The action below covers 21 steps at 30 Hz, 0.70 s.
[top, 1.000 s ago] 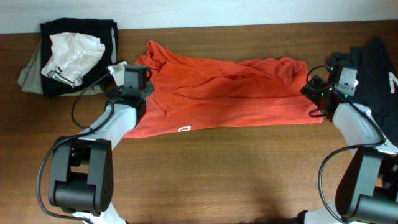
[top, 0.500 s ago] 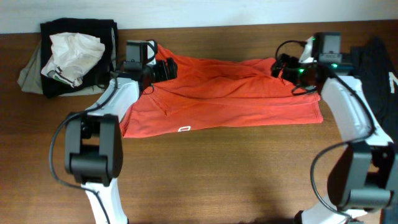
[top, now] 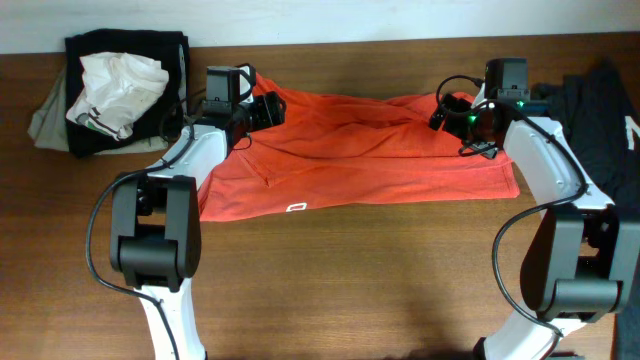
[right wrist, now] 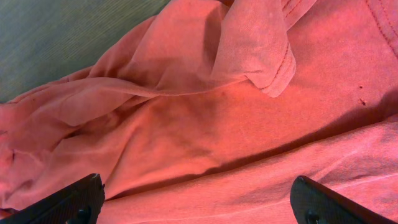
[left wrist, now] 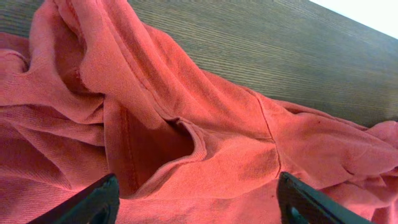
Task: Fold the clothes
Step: 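Fold the hem up toward the collar with both grippers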
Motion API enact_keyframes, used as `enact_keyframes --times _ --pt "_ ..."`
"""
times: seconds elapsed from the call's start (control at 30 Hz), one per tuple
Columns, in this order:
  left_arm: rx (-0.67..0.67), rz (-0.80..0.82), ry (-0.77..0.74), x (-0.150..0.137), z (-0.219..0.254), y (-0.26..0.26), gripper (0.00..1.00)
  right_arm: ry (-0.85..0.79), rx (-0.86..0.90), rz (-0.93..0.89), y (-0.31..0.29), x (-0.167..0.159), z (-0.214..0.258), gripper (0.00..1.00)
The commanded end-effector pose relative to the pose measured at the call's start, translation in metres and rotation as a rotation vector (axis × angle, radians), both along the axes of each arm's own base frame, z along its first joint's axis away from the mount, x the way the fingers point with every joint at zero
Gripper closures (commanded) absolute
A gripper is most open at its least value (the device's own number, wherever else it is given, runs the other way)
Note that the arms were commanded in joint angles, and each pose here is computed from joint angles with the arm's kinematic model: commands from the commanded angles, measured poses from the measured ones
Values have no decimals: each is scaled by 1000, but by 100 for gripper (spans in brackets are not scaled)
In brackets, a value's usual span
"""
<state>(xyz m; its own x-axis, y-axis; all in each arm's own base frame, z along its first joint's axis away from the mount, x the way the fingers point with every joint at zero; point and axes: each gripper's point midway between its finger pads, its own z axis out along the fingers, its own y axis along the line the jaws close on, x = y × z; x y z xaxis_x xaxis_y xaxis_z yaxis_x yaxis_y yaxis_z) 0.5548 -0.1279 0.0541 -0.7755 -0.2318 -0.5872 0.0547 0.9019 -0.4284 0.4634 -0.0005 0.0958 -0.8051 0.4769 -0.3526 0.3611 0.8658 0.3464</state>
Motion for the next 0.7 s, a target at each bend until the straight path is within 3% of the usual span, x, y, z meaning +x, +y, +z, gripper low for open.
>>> enact_keyframes --times 0.0,0.03,0.13,0.23,0.3,0.37,0.4,0.43,0.6,0.67 --pt "0 10 -28 9 3 -1 45 12 -9 -5 0 2 -6 1" --pt "-1 10 -34 10 4 -1 57 12 -9 -5 0 2 -6 1" --pt "2 5 -42 11 5 -1 64 12 -9 -5 0 2 -6 1" --pt "6 5 -25 10 -4 -1 86 13 -25 -9 -3 2 -7 1" --pt "10 8 -17 10 -10 0 89 14 -38 -16 -5 2 -7 2" --pt "62 33 -11 11 -18 9 82 14 -37 -16 -5 2 -7 1" --pt "92 17 -22 11 -19 11 53 14 -37 -16 -5 2 -7 1" --pt "115 2 -34 12 -19 12 37 15 -37 -16 -5 1 -8 1" --pt "147 -36 -44 12 -27 11 34 17 -38 -16 -5 1 -8 1" --pt "143 -44 -23 10 -38 10 45 17 -39 -17 -6 1 -8 1"
